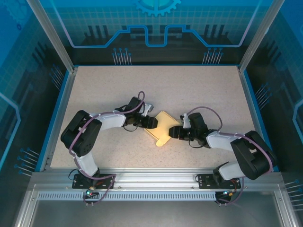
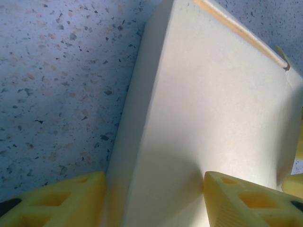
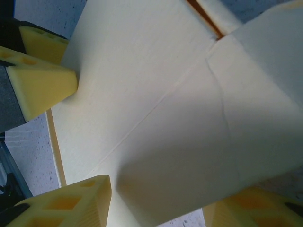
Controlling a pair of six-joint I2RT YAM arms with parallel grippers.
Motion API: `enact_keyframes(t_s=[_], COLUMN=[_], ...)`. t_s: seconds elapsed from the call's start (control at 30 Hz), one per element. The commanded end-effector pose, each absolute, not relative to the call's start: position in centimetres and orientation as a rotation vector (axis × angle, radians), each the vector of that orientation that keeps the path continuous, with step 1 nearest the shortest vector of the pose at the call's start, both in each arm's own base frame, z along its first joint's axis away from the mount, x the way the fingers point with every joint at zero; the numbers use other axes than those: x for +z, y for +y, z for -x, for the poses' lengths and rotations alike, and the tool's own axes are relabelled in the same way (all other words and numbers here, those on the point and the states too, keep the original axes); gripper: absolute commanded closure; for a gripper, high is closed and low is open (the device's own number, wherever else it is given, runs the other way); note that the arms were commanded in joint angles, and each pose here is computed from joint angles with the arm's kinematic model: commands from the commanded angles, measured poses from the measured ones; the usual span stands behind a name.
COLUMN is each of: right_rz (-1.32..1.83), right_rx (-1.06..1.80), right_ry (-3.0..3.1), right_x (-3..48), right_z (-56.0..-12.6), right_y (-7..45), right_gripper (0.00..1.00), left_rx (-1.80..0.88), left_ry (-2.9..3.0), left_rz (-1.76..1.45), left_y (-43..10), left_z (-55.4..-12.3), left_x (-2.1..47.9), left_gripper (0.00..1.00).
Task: Fold the paper box
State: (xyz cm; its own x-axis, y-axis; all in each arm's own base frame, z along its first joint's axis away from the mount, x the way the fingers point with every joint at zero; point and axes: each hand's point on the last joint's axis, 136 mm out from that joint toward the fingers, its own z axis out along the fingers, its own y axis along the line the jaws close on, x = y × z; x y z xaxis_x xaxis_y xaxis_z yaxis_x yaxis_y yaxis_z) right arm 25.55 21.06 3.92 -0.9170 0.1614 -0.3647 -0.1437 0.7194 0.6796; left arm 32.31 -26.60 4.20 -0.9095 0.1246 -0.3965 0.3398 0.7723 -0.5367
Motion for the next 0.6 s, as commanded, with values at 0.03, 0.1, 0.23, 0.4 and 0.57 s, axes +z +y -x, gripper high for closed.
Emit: enact_keyframes(t_s=[0.03,0.1,0.23,0.4,0.57], right_rz=[-0.118,-0.110,-0.078,-0.089,-0.063], right_rx=[1.044,1.066,1.102,1.144,1.194], right_ry=[2.475,2.452,2.417,2.354,2.254], right_x=[4.1,4.5,5.2,5.8,7.7], right_z=[-25.9,-25.9,-26.0,-26.6,-27.3], right_y=[20.4,20.7,21.5,21.9,22.4], right_gripper=[0.45,0.46,0.54,0.67,0.82], left_rx=[-0.849,-0.847,-0.851,-0.865,-0.941], left_ry=[2.659,2.658,2.658,2.662,2.659], left_rz=[-0.319,-0.317,-0.317,-0.306,-0.281], left_y=[-25.8,-25.8,-25.8,-25.7,-26.2], left_z=[-31.5,-31.6,-31.5,-31.1,-30.4], left_x=[3.8,3.8,3.8,3.6,3.6], left_gripper=[0.43,0.43,0.46,0.48,0.49])
